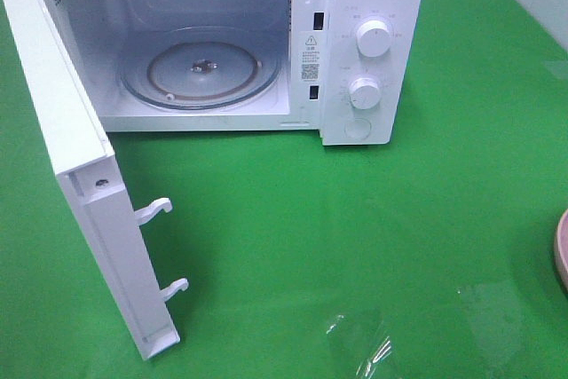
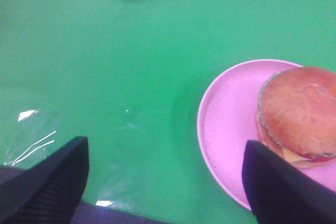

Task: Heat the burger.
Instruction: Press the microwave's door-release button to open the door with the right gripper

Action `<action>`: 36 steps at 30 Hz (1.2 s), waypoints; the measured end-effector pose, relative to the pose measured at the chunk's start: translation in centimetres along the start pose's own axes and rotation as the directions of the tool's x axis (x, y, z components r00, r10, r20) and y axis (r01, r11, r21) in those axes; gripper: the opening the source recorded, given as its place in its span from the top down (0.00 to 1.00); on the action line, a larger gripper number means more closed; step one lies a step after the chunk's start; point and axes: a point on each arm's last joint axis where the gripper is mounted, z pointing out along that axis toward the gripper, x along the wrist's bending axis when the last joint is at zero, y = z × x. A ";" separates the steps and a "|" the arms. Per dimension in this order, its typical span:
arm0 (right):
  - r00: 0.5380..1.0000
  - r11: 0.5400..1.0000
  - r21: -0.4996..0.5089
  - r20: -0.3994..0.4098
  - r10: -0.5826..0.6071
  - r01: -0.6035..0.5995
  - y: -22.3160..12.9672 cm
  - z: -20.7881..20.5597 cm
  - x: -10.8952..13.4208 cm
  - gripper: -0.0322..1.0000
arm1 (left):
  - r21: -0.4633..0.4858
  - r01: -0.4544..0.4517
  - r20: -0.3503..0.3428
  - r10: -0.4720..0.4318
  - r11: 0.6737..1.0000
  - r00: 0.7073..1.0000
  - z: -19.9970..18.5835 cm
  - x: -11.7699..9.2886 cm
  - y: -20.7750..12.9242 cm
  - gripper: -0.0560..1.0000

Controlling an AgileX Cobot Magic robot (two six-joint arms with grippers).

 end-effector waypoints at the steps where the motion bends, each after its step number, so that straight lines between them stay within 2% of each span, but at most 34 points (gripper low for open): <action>1: 1.000 1.000 0.000 0.000 0.000 0.000 0.0 0.0 0.0 0.22 | 0.000 0.000 0.000 0.000 1.000 1.000 0.0 0.0 0.0 0.03; 5: 0.996 0.992 -0.113 0.071 0.059 -0.050 -1.1 -1.5 -0.4 0.22 | 0.000 0.000 0.000 0.000 1.000 1.000 0.0 0.0 0.0 0.03; 10: 0.989 0.976 -0.197 0.102 0.111 -0.090 -2.2 -2.5 -0.2 0.22 | 0.000 0.000 0.000 0.000 1.000 1.000 0.0 0.0 0.0 0.03; 22: 0.990 0.974 -0.198 0.067 0.126 -0.111 -2.2 -2.5 0.1 0.22 | 0.000 0.000 0.000 0.000 1.000 1.000 0.0 0.0 0.0 0.03; 36: 0.990 0.974 -0.197 0.064 0.123 -0.109 -2.2 -2.5 0.2 0.22 | 0.000 0.000 0.000 0.000 1.000 1.000 0.0 0.0 0.0 0.03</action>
